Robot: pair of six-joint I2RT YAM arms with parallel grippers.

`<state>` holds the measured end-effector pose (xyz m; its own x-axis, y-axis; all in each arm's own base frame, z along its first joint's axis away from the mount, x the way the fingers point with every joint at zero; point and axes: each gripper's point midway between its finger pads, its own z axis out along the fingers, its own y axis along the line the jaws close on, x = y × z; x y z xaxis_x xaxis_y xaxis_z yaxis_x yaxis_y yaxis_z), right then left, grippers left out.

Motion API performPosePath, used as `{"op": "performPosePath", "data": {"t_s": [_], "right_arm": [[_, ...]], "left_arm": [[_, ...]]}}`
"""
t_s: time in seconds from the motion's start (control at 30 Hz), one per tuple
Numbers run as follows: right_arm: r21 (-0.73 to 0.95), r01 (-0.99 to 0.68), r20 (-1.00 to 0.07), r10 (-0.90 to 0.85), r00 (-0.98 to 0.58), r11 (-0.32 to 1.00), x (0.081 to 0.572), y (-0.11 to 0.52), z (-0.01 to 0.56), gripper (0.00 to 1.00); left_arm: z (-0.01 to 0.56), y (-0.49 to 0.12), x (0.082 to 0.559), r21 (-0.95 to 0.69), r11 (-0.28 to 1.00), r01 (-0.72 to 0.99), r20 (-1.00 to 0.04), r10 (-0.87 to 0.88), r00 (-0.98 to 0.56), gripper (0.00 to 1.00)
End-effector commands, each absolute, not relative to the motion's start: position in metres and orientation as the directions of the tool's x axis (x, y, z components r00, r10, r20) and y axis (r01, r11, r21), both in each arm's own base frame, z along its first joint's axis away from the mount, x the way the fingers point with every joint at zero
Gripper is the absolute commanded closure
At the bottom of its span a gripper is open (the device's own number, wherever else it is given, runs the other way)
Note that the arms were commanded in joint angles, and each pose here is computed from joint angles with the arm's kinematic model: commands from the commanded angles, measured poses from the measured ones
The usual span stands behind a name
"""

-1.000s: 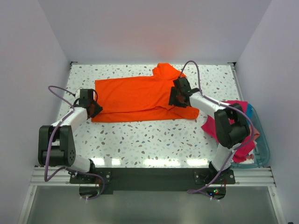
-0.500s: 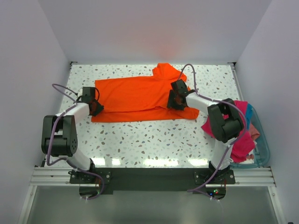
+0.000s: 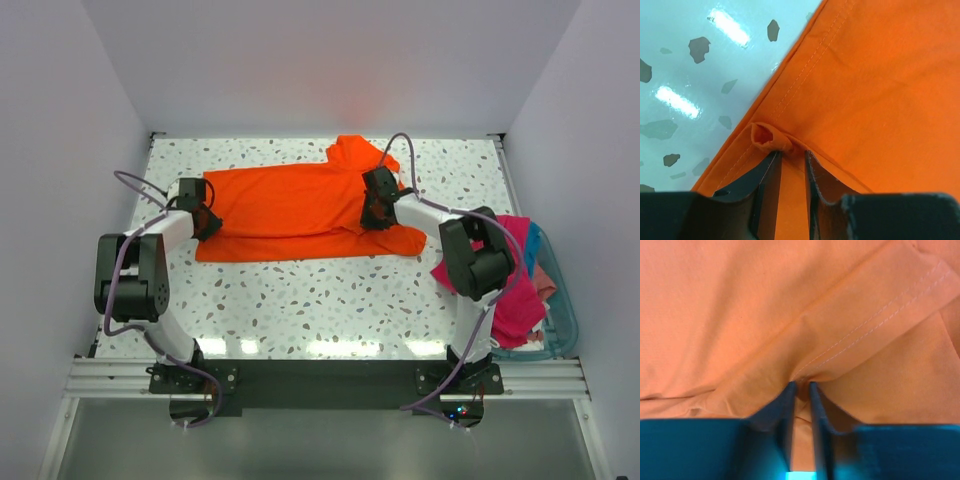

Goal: Fold and stack the t-shirts
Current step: Fold the tshirt

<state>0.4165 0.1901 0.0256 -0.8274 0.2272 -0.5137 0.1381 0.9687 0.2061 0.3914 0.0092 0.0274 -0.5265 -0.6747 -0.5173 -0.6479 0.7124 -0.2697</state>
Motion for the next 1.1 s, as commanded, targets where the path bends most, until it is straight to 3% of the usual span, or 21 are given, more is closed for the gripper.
{"op": "performPosePath", "data": {"t_s": [0.0, 0.17, 0.7, 0.9, 1.0, 1.03, 1.07], "right_arm": [[0.237, 0.131, -0.565, 0.246, -0.788, 0.963, 0.438, 0.199, 0.042, 0.84], [0.23, 0.124, -0.576, 0.238, -0.782, 0.965, 0.448, 0.201, 0.049, 0.99], [0.229, 0.053, -0.644, 0.192, -0.74, 0.972, 0.501, 0.224, 0.07, 1.0], [0.254, -0.025, -0.683, 0.16, -0.713, 0.967, 0.523, 0.241, 0.076, 1.0], [0.242, -0.055, -0.694, 0.134, -0.708, 0.969, 0.532, 0.246, 0.079, 0.91], [0.231, -0.06, -0.692, 0.121, -0.712, 0.971, 0.531, 0.245, 0.078, 0.84], [0.215, -0.069, -0.698, 0.104, -0.708, 0.974, 0.533, 0.244, 0.079, 0.7]], "left_arm": [[0.042, 0.017, 0.411, -0.29, 0.699, -0.653, -0.56, -0.678, -0.477, 0.71], [0.047, 0.019, 0.42, -0.29, 0.703, -0.649, -0.573, -0.671, -0.471, 0.71], [0.052, 0.023, 0.447, -0.303, 0.711, -0.635, -0.585, -0.664, -0.465, 0.72], [0.066, 0.024, 0.45, -0.32, 0.717, -0.619, -0.604, -0.658, -0.45, 0.67], [0.072, 0.022, 0.448, -0.335, 0.718, -0.611, -0.606, -0.66, -0.444, 0.59], [0.073, 0.022, 0.447, -0.339, 0.716, -0.61, -0.606, -0.663, -0.441, 0.56], [0.074, 0.021, 0.446, -0.342, 0.717, -0.608, -0.605, -0.663, -0.441, 0.53]]}}
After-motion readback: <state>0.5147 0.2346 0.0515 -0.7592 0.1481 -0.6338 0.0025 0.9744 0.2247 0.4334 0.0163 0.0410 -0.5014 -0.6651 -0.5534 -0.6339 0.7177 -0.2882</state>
